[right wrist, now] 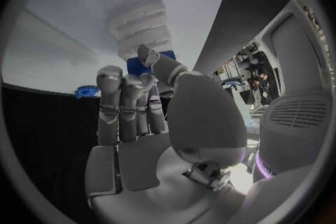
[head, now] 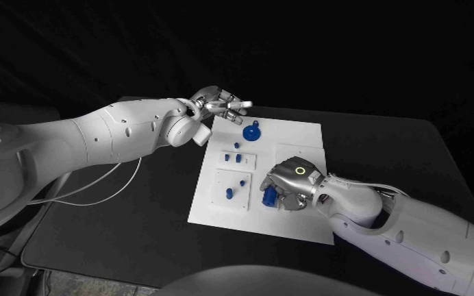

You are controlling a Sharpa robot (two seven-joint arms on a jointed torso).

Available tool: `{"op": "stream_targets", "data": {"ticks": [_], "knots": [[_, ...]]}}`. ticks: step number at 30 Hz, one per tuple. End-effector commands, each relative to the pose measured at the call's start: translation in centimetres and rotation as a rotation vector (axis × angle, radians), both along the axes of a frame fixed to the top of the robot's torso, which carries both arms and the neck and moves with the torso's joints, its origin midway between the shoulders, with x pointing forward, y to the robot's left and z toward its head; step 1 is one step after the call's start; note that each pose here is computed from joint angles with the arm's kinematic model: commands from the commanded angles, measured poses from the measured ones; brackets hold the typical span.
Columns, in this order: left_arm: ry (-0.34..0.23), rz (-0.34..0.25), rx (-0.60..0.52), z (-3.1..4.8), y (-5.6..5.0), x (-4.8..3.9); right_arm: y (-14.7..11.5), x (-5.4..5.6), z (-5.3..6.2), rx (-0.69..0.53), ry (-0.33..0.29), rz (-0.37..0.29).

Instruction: Assemble the parts on the task board

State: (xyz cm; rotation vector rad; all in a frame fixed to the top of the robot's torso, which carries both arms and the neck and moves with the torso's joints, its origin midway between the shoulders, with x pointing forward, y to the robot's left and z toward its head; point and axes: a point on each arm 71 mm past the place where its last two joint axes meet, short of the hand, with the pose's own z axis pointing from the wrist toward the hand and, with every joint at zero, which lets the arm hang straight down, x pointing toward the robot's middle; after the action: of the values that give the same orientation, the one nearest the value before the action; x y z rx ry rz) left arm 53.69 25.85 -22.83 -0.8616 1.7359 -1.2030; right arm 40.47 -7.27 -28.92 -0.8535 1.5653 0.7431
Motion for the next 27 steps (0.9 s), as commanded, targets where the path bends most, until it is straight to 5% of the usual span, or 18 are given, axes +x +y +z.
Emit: {"op": "stream_targets", "data": {"ticks": [1, 27], "knots": [[0.006, -0.007, -0.005, -0.01, -0.16, -0.02, -0.53, 0.21, -0.75, -0.057, 0.025, -0.028], [0.011, -0.005, 0.000, -0.05, 0.00, 0.01, -0.91, -0.06, -0.77, -0.054, 0.039, -0.029]]}}
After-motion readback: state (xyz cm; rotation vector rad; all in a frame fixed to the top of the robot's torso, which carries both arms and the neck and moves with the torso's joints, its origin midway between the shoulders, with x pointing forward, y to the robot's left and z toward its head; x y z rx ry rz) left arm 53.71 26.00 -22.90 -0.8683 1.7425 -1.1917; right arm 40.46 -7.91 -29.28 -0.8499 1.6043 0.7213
